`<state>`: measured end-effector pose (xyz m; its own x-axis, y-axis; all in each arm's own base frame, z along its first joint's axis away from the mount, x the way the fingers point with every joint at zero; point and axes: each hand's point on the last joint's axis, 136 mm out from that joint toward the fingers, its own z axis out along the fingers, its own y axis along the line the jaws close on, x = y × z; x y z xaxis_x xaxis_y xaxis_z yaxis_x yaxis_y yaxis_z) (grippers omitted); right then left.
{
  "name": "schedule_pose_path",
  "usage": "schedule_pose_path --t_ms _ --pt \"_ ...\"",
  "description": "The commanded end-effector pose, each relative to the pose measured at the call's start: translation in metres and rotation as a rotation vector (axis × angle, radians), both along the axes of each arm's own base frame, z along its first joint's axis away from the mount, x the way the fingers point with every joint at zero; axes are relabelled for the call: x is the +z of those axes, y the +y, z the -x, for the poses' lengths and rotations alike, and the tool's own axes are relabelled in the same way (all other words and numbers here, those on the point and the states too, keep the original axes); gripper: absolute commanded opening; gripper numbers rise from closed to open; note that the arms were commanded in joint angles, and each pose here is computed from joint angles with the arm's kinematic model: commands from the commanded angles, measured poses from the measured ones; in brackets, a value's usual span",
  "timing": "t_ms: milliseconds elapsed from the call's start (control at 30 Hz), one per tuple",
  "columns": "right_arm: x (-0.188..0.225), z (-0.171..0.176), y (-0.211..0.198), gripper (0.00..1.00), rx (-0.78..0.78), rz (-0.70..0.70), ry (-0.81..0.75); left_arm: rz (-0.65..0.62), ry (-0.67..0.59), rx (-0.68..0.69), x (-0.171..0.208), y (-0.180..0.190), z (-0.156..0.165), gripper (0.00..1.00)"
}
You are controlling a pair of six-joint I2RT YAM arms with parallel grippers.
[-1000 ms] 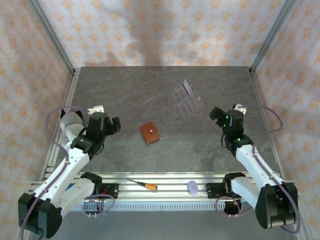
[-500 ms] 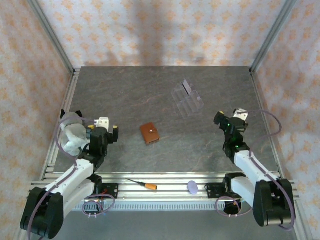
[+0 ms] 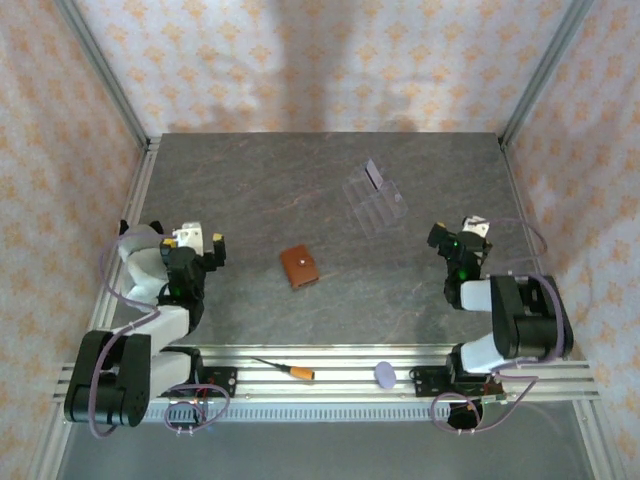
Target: Put the credit cards into the card holder
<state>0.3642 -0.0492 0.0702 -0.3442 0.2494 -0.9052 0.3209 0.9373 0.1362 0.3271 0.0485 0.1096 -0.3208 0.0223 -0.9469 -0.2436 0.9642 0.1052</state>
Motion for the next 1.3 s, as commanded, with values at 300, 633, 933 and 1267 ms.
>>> schedule_pose_path --t_ms 300,633,933,1267 --pt "0.021 -0.019 -0.001 0.99 -0.053 0.061 -0.033 0.161 -0.126 -0.092 -0.001 -0.009 -0.053 1.00" --pt "0.022 -0.021 0.003 0.99 -0.047 0.083 -0.020 0.169 -0.061 -0.055 -0.006 -0.004 -0.063 0.99" --pt "0.022 -0.023 0.006 0.99 -0.032 0.093 -0.012 0.165 -0.036 -0.037 -0.011 -0.002 -0.062 0.99" --pt "0.021 -0.026 0.012 0.99 0.000 0.099 -0.002 0.163 -0.035 -0.040 -0.011 -0.003 -0.062 0.99"
